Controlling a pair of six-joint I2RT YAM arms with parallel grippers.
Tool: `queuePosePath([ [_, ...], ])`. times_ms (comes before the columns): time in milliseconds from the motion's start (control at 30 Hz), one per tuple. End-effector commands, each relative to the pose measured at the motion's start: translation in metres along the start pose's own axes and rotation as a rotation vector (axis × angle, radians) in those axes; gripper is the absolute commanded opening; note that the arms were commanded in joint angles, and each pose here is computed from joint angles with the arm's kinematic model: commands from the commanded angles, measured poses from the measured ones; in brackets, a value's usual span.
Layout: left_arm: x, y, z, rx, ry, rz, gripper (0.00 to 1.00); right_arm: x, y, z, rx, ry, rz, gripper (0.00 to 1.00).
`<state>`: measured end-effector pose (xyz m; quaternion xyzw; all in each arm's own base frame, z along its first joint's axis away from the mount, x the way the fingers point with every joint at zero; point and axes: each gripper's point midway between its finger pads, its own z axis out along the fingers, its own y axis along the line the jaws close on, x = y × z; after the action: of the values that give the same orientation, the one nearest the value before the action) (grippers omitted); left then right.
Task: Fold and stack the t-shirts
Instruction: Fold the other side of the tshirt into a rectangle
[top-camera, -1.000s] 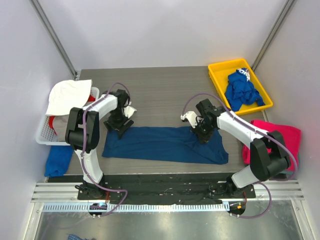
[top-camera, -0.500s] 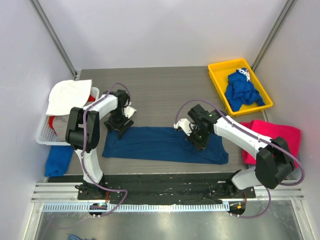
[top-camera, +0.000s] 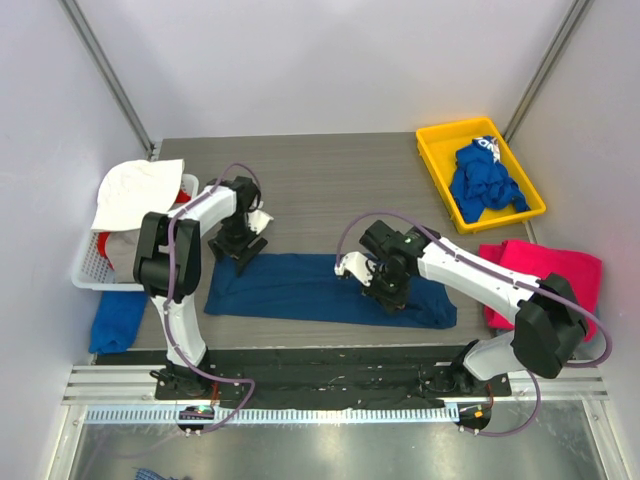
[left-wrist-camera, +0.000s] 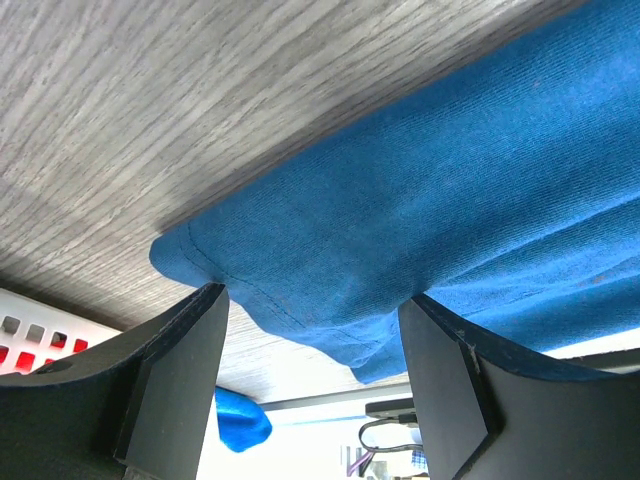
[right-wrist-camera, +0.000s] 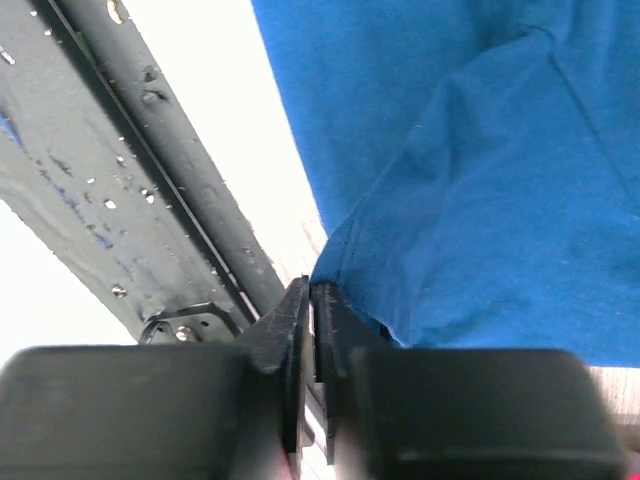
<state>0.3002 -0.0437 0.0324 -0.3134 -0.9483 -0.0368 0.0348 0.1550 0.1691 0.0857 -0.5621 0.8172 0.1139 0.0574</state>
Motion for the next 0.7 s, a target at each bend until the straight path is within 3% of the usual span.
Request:
queuePosePath([
  [0,-0.006,0.005,-0.009,-0.018,-0.009,0.018,0.73,-0.01,0.007,-0.01,-0.001,-0.02,-0.025,0.21],
  [200,-0.006,0.007,-0.008,-0.023,-0.005,0.02,0.73,-0.014,0.016,-0.01,-0.011,-0.014,-0.05,0.32],
  [333,-0.006,0.005,-0.008,-0.017,-0.004,0.02,0.73,-0.016,0.009,-0.012,0.032,-0.018,-0.058,0.34],
  [467,-0.005,0.001,-0.009,-0.001,-0.018,0.017,0.73,-0.014,-0.017,-0.01,0.186,-0.015,-0.045,0.34],
  [500,-0.006,0.001,-0.013,-0.002,-0.04,0.018,0.73,-0.016,-0.034,-0.013,0.282,-0.018,-0.041,0.35],
  [667,-0.008,-0.002,-0.023,-0.009,-0.132,0.012,0.76,-0.019,-0.065,-0.018,0.443,-0.058,0.004,0.41],
])
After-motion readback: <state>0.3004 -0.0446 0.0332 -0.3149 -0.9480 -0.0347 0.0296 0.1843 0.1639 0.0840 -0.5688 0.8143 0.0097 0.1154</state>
